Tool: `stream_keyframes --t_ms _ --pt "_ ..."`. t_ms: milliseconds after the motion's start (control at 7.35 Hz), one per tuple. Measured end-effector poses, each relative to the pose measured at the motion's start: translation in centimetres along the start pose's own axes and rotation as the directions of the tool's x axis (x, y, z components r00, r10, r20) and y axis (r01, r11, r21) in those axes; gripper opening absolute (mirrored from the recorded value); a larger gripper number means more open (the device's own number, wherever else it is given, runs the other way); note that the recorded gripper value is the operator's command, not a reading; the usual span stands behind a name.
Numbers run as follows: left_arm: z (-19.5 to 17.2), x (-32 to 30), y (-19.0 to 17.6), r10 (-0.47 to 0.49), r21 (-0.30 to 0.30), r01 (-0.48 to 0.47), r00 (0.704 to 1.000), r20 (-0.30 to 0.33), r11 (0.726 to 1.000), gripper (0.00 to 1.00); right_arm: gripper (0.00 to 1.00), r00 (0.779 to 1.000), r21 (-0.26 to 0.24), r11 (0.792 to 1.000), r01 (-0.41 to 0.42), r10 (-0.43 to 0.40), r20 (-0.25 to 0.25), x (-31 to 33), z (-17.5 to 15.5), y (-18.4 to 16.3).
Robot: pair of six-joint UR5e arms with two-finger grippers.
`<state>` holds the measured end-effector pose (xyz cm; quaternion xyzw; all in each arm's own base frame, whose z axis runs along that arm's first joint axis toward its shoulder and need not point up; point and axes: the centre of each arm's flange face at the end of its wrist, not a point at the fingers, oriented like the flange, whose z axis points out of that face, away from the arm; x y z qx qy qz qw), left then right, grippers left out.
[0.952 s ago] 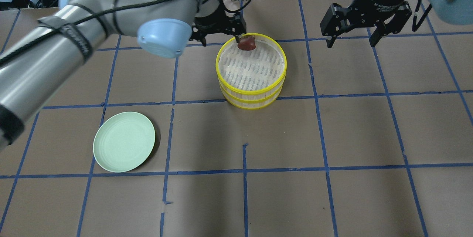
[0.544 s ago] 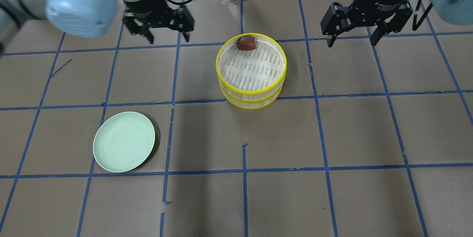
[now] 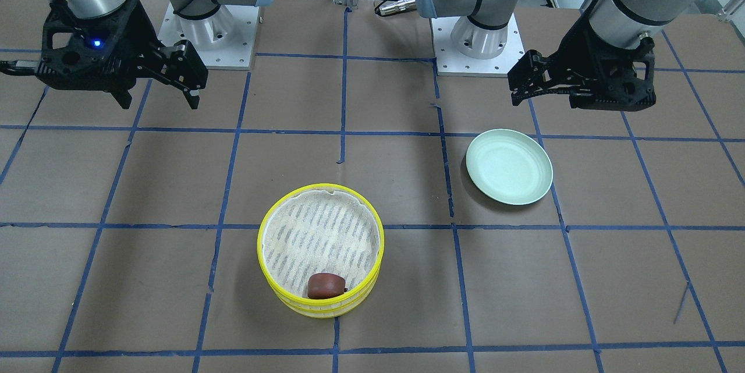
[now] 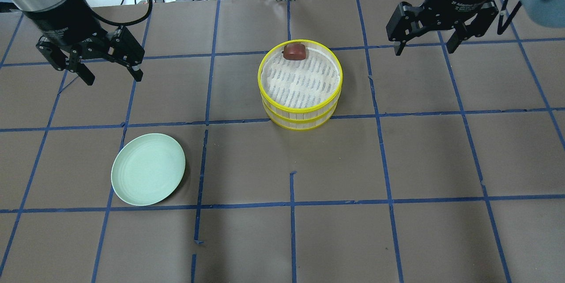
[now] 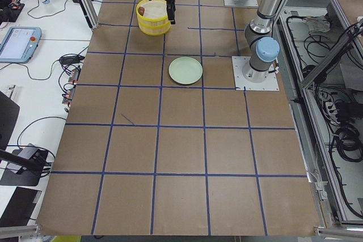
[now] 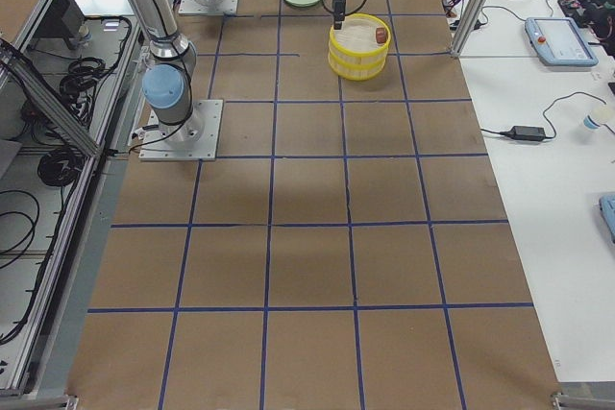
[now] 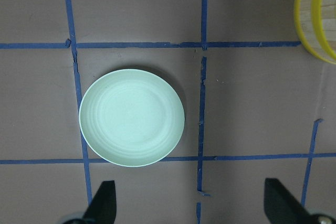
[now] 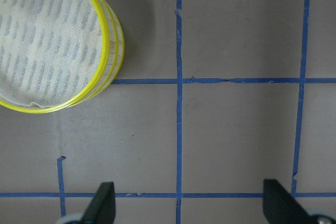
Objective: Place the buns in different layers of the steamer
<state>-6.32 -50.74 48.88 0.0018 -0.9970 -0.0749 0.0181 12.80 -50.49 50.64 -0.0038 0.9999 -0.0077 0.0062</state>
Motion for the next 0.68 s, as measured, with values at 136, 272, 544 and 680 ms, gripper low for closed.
stream_keyframes --t_ms 136,272,544,680 --pt "-0.1 -0.1 0.3 0.002 -0.001 -0.002 1.000 0.005 1.000 1.00 1.00 1.000 -0.008 1.000 0.000 0.000 0.003 0.0 0.2 0.1" --pt "-0.5 0.0 0.8 0.010 0.003 -0.010 1.000 0.009 1.000 1.00 1.00 1.000 -0.014 1.000 0.003 -0.003 0.005 -0.1 0.3 0.1" --pt "-0.9 0.0 1.3 0.025 0.012 -0.025 1.000 0.007 1.000 1.00 1.00 1.000 -0.012 1.000 0.006 -0.006 0.006 -0.1 0.6 0.0" --pt "-1.0 -0.1 1.3 0.027 0.013 -0.027 1.000 0.006 1.000 1.00 1.00 1.000 -0.009 1.000 0.005 -0.005 0.006 -0.1 0.6 -0.1"
